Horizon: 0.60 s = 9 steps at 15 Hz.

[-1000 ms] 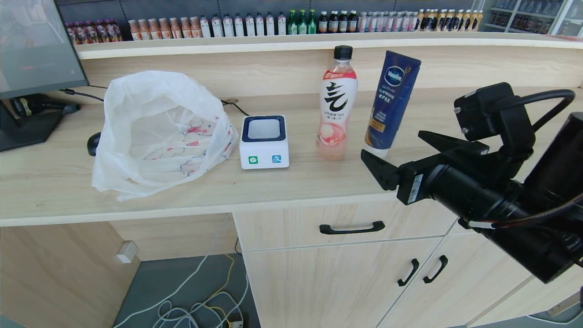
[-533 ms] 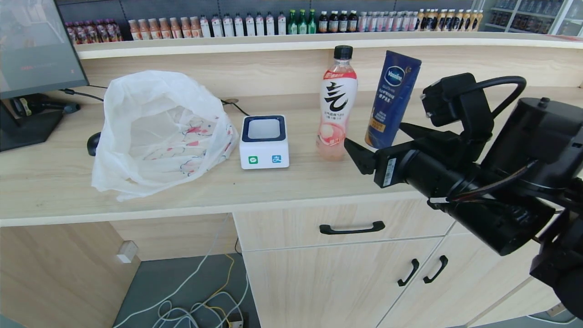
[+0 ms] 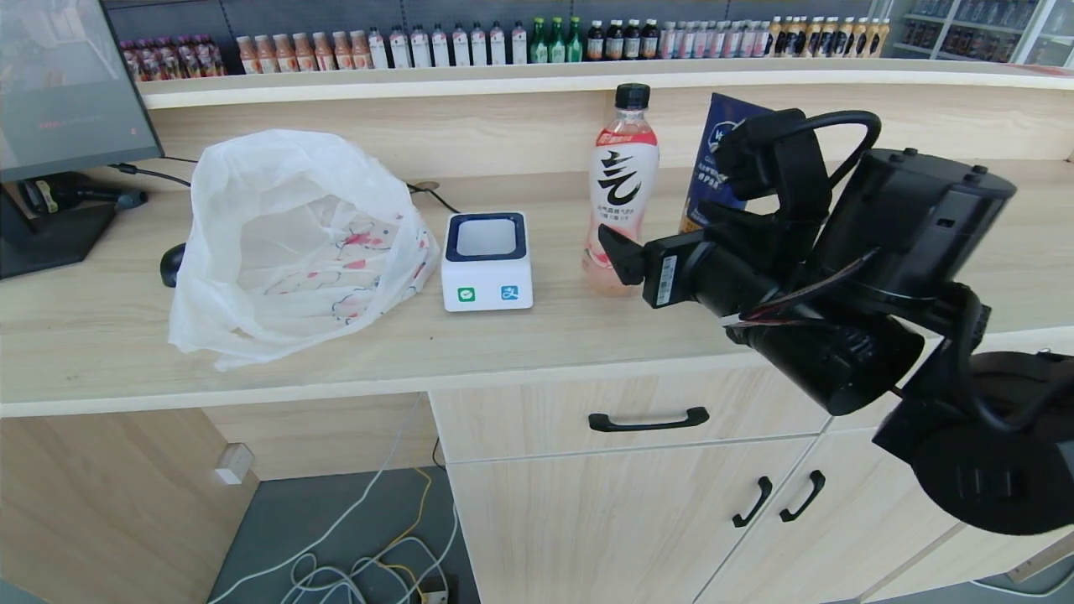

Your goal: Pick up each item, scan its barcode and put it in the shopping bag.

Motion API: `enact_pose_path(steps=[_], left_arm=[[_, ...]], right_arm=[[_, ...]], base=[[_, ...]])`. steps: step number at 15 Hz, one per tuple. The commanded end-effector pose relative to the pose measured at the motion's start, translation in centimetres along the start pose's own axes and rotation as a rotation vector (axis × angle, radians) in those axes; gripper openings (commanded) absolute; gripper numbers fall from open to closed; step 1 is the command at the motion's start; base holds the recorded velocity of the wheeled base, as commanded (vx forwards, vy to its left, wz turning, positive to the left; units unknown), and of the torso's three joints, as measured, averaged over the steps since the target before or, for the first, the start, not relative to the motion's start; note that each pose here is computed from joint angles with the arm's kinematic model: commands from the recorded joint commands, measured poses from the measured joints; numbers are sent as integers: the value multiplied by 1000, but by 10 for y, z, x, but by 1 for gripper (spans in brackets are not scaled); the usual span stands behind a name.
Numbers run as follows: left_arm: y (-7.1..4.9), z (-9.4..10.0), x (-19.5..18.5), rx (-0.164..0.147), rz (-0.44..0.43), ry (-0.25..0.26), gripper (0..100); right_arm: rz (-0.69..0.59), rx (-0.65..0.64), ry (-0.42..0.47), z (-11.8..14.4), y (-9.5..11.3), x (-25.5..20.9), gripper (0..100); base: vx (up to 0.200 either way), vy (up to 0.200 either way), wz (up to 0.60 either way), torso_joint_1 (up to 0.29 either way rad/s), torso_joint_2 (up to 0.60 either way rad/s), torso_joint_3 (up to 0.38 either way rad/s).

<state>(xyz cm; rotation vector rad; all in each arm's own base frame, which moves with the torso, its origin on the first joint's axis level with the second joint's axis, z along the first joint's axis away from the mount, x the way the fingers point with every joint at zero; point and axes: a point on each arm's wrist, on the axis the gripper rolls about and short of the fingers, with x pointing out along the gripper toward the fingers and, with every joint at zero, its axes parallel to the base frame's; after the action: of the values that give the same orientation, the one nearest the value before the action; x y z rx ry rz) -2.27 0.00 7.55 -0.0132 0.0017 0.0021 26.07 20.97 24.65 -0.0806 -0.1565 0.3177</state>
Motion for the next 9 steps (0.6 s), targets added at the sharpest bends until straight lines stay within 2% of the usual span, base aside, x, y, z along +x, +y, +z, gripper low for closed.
enact_pose_path(steps=[1, 4, 5, 9], left_arm=[[0, 0, 0, -1, 1, 0, 100], [0, 0, 0, -1, 1, 0, 100], [0, 0, 0, -1, 1, 0, 100], [0, 0, 0, -1, 1, 0, 100]], right_arm=[[9, -5, 16, -10, 11, 17, 100], [-15, 0, 43, -23, 6, 30, 100], [-37, 4, 32, -21, 0, 36, 100], [-49, 14, 21, -18, 0, 54, 100]], base=[[0, 0, 0, 0, 0, 0], [0, 0, 0, 0, 0, 0], [0, 0, 0, 0, 0, 0], [0, 0, 0, 0, 0, 0]])
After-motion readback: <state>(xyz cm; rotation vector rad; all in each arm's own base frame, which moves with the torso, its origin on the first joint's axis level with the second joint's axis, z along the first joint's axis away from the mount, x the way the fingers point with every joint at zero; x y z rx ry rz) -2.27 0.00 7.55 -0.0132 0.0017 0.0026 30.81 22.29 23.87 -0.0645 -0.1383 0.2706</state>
